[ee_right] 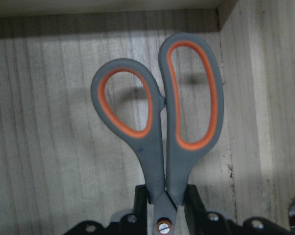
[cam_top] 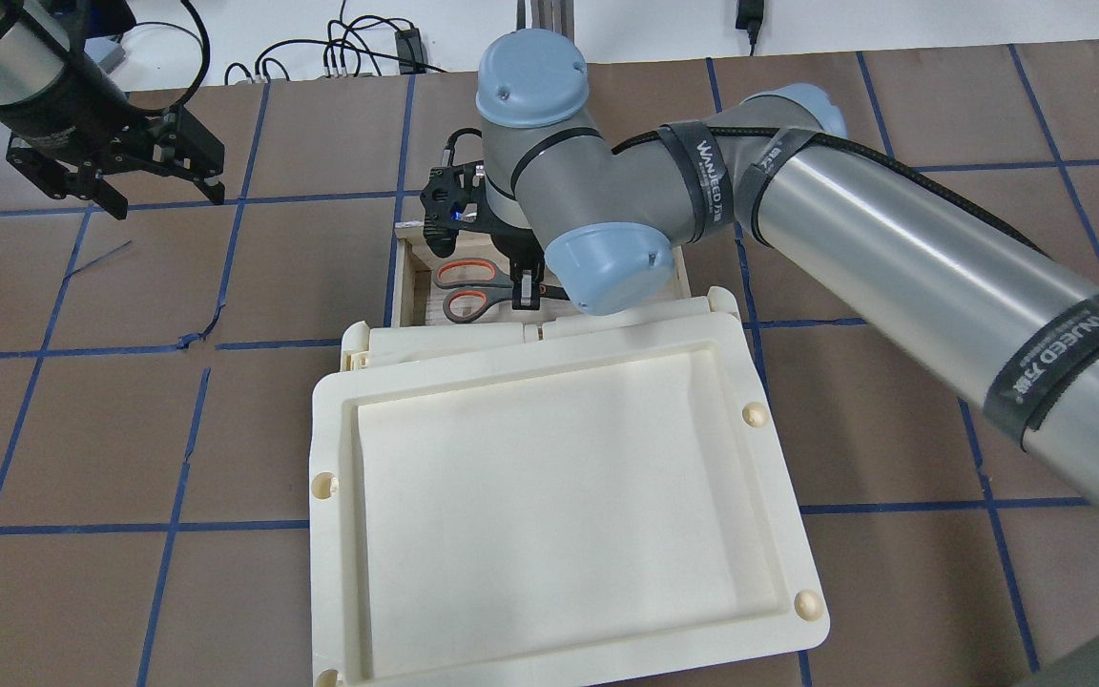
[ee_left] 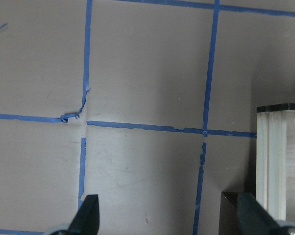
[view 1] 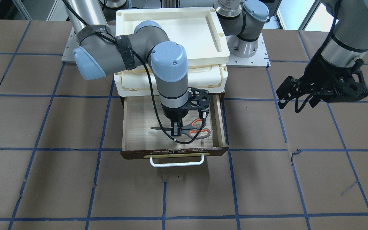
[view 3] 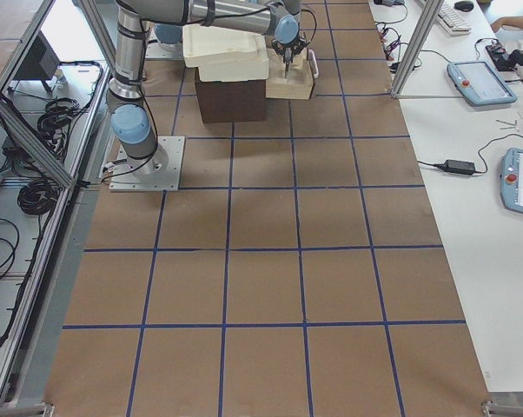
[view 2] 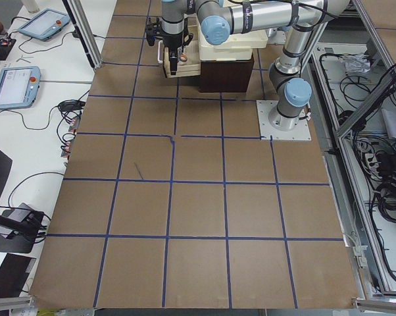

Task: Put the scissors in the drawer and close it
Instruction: 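Lower the scissors into the drawer and open the right gripper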

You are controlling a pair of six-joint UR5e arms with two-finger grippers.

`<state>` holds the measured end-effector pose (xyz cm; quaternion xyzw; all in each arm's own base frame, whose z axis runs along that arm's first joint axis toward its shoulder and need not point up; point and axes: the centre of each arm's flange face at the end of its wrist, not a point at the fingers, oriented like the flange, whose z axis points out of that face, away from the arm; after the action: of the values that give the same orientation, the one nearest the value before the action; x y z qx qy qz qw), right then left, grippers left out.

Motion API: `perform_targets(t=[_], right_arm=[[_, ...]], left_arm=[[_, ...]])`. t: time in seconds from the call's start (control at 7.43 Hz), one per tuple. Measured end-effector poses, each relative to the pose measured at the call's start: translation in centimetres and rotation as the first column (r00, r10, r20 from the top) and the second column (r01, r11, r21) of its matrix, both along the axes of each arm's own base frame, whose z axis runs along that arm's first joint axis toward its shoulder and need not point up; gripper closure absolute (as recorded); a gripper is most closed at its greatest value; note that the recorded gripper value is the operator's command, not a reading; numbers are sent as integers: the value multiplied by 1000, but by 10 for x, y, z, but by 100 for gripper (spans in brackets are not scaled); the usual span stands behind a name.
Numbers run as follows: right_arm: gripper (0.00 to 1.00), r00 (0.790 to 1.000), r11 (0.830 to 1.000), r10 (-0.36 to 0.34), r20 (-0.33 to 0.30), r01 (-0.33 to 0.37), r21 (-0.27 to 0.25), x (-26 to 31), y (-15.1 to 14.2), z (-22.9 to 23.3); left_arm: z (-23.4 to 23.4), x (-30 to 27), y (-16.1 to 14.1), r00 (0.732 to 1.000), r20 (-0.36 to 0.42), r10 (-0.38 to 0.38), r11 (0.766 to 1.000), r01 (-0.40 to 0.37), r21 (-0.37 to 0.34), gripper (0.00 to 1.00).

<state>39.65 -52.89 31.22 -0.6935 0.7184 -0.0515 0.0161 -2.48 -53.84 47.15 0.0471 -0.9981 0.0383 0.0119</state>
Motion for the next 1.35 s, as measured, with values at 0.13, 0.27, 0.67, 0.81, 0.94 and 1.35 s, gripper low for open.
perform_targets(t=[0.13,0.27,0.67,0.81,0.94,1.35], right_arm=[[100,1000,1000,2,-5,-2,2,1,1,0],[100,1000,1000,3,-11,-3,7,1,3,0],[97,1000,1000,4,-18,-4,15,0,4,0],[96,1000,1000,3,-19,-3,16,1,3,-1],[90,1000,1000,0,-20,0,20,1,4,-3],[1,1000,999,-2,-21,3,33,1,5,-7]], left_arm=[[-3,-3,0,1000,1,-5,1000,5,3,0],[-8,-5,2,1000,0,-10,1000,10,13,0],[-7,1,-4,1000,2,-13,1000,13,5,0],[-6,3,-8,1000,2,-21,1000,21,0,0],[-10,4,-10,999,-1,-35,999,35,-1,0],[-21,2,-8,999,-12,-50,999,50,12,0]])
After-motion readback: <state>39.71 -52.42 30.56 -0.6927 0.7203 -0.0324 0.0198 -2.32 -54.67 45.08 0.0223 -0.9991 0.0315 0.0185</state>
